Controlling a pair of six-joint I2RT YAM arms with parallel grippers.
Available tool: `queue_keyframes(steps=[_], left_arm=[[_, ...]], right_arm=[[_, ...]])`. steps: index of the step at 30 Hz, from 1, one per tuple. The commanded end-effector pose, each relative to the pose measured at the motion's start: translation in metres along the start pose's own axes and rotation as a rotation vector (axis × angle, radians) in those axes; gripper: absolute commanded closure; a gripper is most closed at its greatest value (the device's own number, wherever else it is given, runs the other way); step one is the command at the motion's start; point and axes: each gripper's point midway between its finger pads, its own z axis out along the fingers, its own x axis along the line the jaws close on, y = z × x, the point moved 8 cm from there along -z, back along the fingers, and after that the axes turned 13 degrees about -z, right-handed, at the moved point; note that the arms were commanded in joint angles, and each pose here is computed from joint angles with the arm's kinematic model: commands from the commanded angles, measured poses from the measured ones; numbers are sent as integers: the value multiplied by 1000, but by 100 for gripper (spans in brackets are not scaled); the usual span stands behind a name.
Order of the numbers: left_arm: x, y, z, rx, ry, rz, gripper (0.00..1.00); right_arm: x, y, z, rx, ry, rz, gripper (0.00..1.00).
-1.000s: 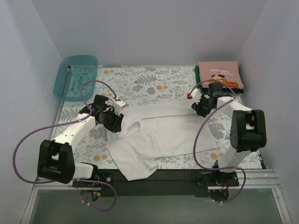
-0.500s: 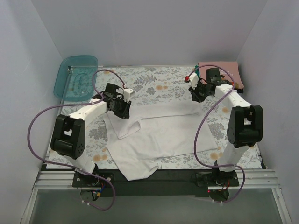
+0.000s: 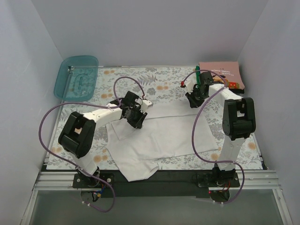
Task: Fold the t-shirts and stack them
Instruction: Fold the tshirt
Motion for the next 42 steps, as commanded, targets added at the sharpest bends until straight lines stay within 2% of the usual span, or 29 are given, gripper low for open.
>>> queue_keyframes(steps=[1,5,10,16,20,24,30,31,32,34,35,38,39,41,42], left_arm=[[5,12,-50,-124,43,-32,78],[23,7,-81,-178,105,-129,76],[67,-19,-92,-168,245,-272,73],[101,-42,-82,-94,303,-410,70],[125,-59,-55,4,341,-488,70],[149,-57,-40,45,362,-529,71],[199,-12,-24,4,435,-501,71],[212,-16,-11,45,434,-523,71],[226,11,-17,-20,448,-511,71],[243,21,-11,-27,435,-532,71],[249,44,-19,-92,405,-519,70],[250,68,-39,-151,370,-493,68],[244,81,-49,-191,313,-464,66],[231,95,-82,-258,302,-418,60],[216,98,-93,-271,220,-386,56]], right_arm=[[-10,14,-15,-25,-40,-6,78],[-6,22,-16,-31,-35,-18,75],[2,14,-1,39,-20,-21,73],[8,-3,9,132,-21,-23,67],[6,-11,13,179,-31,-19,61],[5,-15,21,211,-29,-15,54],[-15,-12,41,256,-88,28,50],[-28,-6,48,249,-119,30,49],[-34,-3,51,251,-141,39,48],[-56,10,55,240,-202,37,46],[-63,17,55,222,-218,38,45],[-81,46,40,124,-259,36,36],[-81,54,33,80,-244,37,30],[-76,74,5,11,-236,19,22],[-70,79,-3,-22,-210,12,20]])
